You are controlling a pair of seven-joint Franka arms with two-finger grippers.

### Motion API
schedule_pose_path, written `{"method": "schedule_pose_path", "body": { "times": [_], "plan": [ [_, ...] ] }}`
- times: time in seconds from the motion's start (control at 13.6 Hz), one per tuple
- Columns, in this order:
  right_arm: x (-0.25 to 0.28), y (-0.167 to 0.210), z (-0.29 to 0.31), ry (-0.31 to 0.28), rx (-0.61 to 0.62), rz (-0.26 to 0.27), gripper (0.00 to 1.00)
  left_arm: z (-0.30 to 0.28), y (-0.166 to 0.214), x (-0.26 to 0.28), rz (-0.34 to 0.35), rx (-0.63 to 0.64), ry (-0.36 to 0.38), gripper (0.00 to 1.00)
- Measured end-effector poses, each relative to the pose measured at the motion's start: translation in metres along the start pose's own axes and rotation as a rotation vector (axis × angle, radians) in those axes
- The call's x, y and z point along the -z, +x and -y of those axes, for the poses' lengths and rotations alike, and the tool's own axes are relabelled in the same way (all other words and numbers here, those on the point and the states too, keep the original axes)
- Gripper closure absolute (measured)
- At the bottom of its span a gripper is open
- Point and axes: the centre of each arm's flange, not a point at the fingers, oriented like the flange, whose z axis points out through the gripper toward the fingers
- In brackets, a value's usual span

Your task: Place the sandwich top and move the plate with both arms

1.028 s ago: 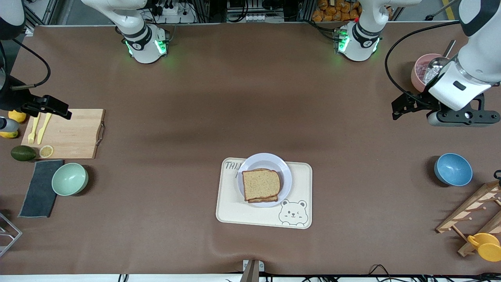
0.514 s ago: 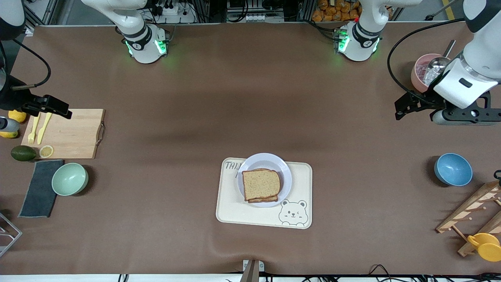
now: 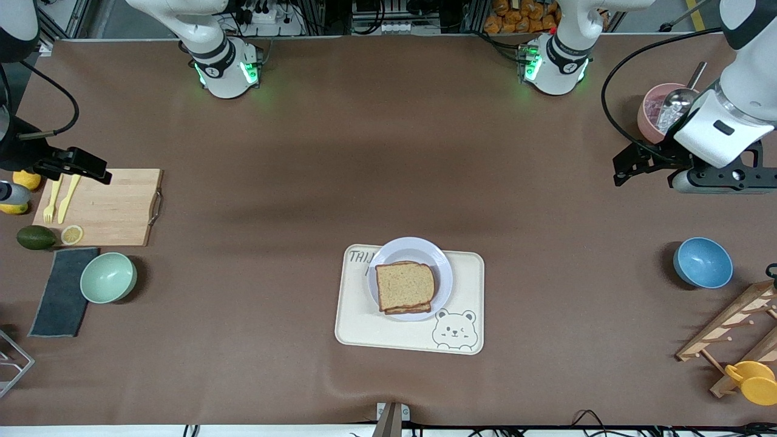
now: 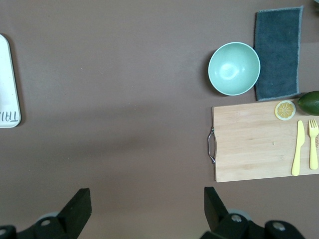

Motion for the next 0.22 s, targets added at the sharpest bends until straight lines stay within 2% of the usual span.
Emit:
{"method": "schedule_pose_path", "body": {
  "times": [0.22],
  "plan": [
    [0.0, 0.0, 0.0, 0.0, -0.001, 0.0, 0.0, 0.0001, -0.0003, -0.0002, 0.002, -0.002, 0.0, 0.0]
  ]
}}
